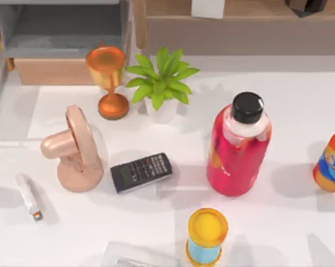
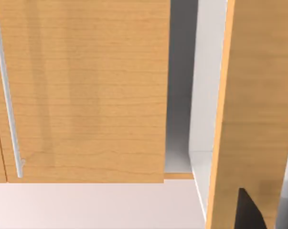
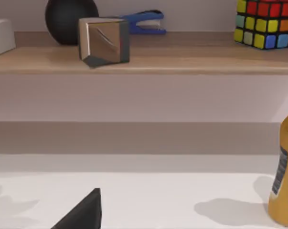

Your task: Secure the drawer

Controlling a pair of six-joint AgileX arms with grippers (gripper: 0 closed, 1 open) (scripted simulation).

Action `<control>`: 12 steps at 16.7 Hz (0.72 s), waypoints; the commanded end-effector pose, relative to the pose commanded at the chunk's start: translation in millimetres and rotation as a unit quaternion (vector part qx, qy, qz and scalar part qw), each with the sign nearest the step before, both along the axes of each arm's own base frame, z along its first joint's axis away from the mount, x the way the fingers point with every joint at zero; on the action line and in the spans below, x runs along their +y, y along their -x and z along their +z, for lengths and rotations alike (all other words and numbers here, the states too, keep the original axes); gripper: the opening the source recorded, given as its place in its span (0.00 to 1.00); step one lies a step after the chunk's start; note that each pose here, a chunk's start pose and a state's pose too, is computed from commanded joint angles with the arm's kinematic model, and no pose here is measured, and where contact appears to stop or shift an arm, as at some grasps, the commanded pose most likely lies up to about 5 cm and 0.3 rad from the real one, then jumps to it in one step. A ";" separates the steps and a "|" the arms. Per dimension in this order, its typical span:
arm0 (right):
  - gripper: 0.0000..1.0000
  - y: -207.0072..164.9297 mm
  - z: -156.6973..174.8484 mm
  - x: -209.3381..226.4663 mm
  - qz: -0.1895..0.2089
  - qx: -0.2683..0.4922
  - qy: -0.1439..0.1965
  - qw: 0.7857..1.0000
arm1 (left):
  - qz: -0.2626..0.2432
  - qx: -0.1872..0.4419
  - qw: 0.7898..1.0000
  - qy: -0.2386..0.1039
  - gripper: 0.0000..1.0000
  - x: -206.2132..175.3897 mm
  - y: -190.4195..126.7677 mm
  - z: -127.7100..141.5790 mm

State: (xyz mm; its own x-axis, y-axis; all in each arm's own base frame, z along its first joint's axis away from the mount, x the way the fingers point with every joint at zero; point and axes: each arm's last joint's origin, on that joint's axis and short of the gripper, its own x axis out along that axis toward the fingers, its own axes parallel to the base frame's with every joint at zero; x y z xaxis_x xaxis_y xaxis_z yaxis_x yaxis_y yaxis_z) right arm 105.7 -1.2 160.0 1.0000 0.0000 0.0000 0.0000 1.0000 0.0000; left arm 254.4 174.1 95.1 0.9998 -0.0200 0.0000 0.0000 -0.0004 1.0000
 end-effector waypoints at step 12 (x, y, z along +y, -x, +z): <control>1.00 0.0 0.0 0.0 0.000 0.000 0.000 1.000 | 0.002 0.006 1.000 0.006 0.00 2.1 -16.9 -3.3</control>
